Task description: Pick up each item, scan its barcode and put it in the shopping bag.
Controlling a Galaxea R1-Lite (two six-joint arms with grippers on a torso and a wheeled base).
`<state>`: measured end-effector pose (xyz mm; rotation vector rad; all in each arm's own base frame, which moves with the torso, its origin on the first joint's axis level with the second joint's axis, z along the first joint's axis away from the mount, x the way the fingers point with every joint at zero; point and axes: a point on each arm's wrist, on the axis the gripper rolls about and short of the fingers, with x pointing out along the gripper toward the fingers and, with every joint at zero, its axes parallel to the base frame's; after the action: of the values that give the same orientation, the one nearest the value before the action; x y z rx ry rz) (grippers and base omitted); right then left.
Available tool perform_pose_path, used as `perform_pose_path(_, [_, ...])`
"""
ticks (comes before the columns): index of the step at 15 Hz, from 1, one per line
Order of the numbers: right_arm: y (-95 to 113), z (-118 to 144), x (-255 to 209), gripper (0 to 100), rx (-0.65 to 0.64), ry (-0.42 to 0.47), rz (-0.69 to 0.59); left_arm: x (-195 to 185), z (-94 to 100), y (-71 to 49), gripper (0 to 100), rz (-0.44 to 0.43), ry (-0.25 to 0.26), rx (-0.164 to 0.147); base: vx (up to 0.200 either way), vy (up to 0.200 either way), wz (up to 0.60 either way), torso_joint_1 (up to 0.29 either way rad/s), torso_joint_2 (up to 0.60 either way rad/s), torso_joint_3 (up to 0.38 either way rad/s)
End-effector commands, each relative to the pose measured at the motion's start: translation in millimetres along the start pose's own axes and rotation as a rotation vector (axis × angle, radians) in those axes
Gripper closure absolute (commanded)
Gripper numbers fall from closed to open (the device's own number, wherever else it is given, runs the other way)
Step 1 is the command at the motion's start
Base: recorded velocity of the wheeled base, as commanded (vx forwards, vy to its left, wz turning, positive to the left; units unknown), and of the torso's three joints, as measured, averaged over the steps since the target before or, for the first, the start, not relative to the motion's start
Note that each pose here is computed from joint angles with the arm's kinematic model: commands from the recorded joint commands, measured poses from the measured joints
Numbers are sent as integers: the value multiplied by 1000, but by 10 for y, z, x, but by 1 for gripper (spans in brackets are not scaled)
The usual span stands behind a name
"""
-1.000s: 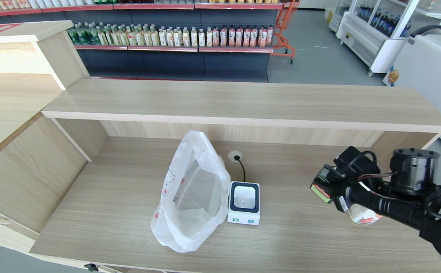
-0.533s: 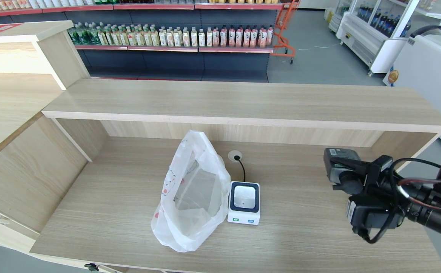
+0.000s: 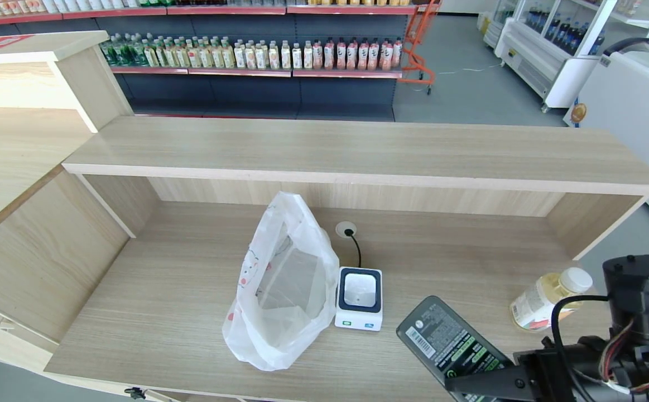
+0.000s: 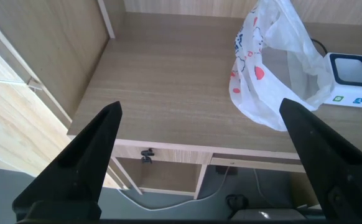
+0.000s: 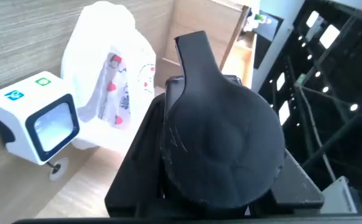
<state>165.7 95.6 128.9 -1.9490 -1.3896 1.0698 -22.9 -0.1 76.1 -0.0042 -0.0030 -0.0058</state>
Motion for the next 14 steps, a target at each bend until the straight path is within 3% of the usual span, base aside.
perform_pose_path(1, [14, 18, -43, 100, -31, -5, -12, 0, 0, 0, 0, 0, 0, 0, 0, 0, 0, 0, 0, 0])
perform_pose_path(6, [18, 60, -36, 100, -53, -35, -45, 0, 0, 0, 0, 0, 0, 0, 0, 0, 0, 0, 0, 0])
perform_pose_path(9, [-19, 88, -59, 100, -100, -78, -143, 0, 0, 0, 0, 0, 0, 0, 0, 0, 0, 0, 0, 0])
perform_pose_path(14, [26, 167, -59, 100, -62, -121, -126, 0, 0, 0, 0, 0, 0, 0, 0, 0, 0, 0, 0, 0])
